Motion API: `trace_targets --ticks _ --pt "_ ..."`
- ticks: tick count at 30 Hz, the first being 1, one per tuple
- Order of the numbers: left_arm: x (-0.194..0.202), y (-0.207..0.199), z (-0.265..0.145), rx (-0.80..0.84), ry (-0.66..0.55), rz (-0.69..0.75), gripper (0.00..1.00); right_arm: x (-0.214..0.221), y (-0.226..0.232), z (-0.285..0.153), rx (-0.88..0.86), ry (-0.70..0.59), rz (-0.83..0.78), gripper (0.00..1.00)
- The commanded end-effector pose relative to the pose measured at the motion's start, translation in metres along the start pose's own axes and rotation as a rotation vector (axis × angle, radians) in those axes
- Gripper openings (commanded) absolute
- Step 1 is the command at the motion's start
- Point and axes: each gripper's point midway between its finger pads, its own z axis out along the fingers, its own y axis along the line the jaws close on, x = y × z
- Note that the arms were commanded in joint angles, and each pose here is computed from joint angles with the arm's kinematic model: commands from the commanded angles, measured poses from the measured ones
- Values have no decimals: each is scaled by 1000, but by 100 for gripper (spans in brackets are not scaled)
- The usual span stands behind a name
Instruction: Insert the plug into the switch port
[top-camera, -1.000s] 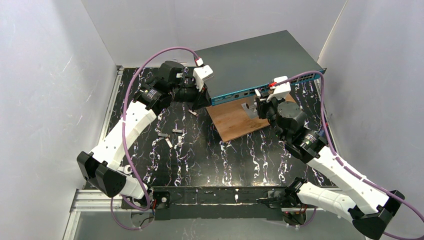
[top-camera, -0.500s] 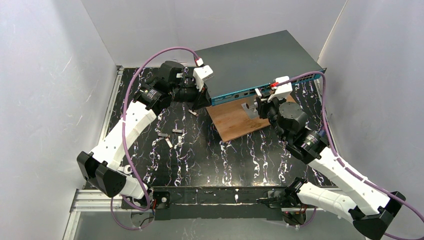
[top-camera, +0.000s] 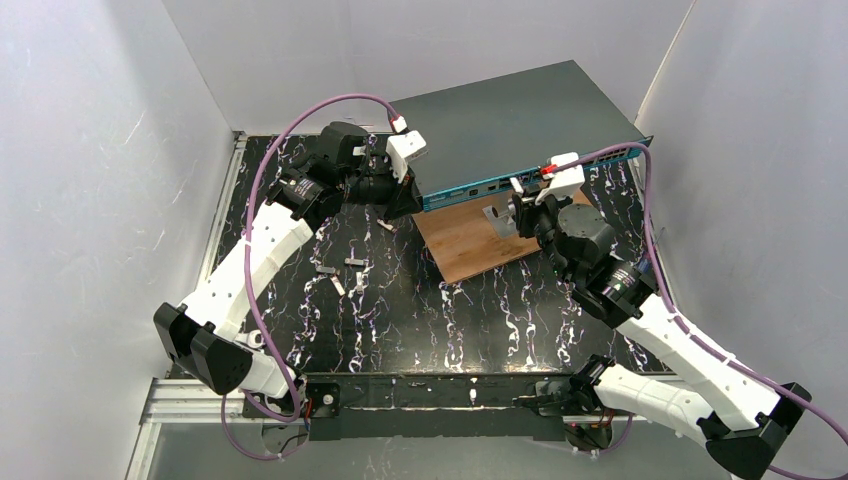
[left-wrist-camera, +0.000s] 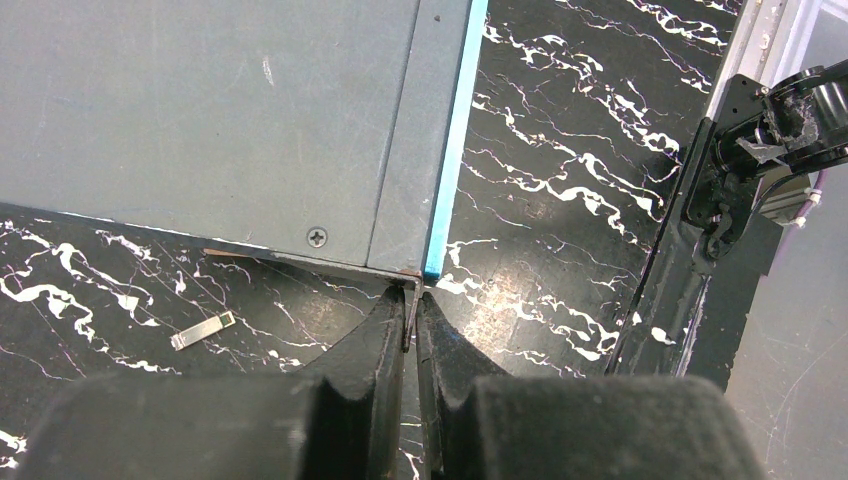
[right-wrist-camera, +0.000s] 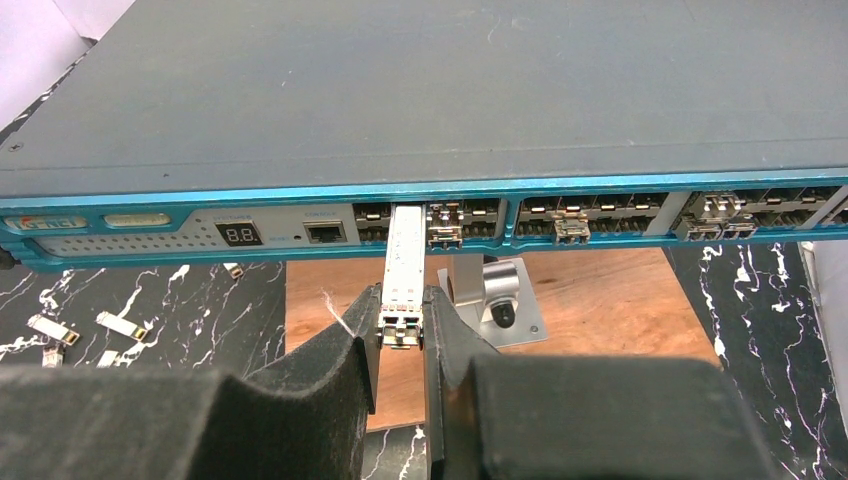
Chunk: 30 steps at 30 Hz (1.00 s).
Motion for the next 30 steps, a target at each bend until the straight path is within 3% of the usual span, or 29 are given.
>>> trace_targets --ticks 1,30 --pt "3 -28 -11 87 10 -9 0 -24 -5 -5 20 -61 40 1" --pt "4 -30 -16 82 6 -2 0 -28 -30 -26 95 31 -63 1"
